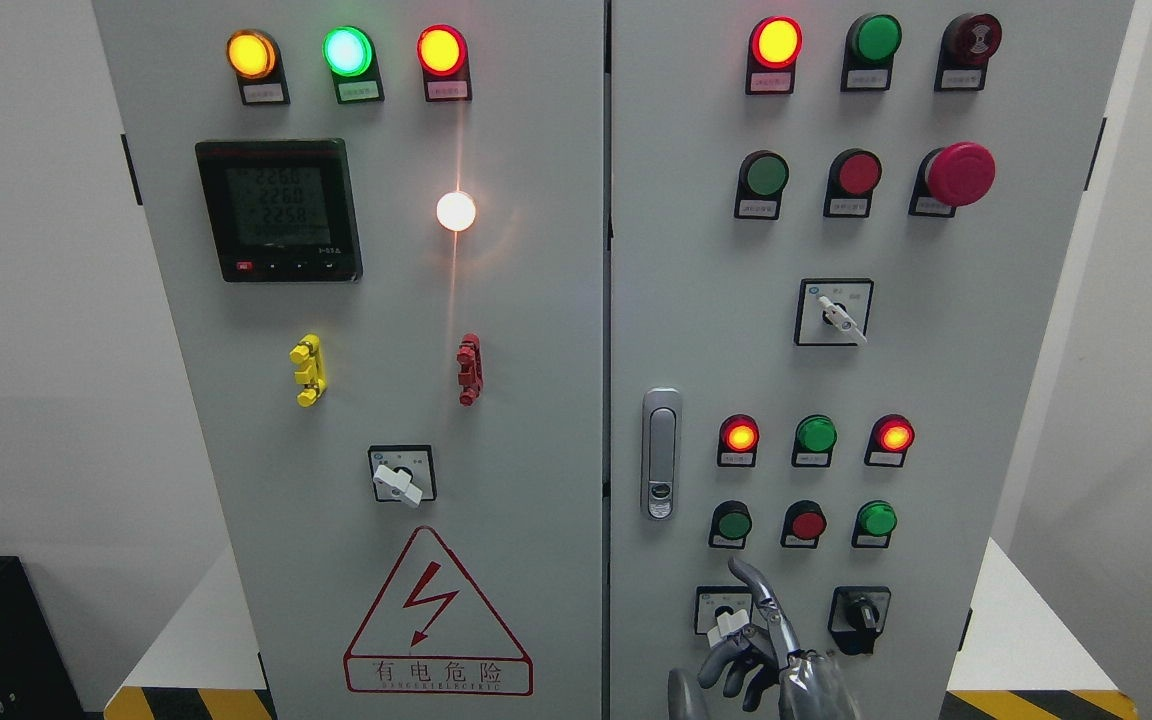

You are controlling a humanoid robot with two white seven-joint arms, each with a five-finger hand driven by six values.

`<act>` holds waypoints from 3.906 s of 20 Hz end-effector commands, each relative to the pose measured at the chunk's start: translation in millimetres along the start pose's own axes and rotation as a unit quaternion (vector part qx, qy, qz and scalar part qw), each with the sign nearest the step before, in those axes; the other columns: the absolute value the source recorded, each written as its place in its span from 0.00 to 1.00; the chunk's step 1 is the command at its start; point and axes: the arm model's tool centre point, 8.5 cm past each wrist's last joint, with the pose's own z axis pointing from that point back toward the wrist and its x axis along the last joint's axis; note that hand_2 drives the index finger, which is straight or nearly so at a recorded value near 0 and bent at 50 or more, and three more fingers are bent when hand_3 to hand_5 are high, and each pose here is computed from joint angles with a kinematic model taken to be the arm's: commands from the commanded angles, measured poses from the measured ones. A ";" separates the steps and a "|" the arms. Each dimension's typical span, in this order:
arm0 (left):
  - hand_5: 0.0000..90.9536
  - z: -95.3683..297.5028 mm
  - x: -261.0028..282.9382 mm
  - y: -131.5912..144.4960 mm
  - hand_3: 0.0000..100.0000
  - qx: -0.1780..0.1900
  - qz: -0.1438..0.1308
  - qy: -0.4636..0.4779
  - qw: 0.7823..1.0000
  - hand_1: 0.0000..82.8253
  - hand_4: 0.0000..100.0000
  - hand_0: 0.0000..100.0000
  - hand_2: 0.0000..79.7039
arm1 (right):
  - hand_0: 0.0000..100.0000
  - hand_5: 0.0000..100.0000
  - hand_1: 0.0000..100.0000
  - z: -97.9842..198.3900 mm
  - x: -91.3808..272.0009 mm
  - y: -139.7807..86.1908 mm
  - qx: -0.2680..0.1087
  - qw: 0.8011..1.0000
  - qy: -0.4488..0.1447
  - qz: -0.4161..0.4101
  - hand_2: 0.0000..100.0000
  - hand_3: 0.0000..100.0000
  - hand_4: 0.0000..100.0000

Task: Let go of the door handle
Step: 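Raise the right hand from below toward the silver door handle, then move the right hand up alongside the silver lever handle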

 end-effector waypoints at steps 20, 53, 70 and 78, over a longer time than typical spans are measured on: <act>0.00 1.1 -12.8 0.0 0.00 0.000 0.002 0.010 1.000 0.67 0.00 0.12 0.00 | 0.51 1.00 0.30 -51.4 -9.7 7.0 -0.033 0.970 -0.037 0.239 0.00 0.96 1.00; 0.00 1.1 -12.8 0.0 0.00 0.000 0.002 0.010 1.000 0.67 0.00 0.12 0.00 | 0.50 1.00 0.27 -64.6 -27.1 42.4 -0.009 0.924 -0.034 0.381 0.00 1.00 1.00; 0.00 1.1 -12.8 0.0 0.00 0.000 0.002 0.010 1.000 0.67 0.00 0.12 0.00 | 0.46 1.00 0.28 -75.2 -25.0 43.9 -0.012 0.920 -0.035 0.391 0.00 1.00 1.00; 0.00 1.1 -12.8 0.0 0.00 0.000 0.002 0.010 1.000 0.67 0.00 0.12 0.00 | 0.46 1.00 0.29 -79.8 -23.5 40.0 -0.021 0.919 -0.029 0.393 0.00 1.00 1.00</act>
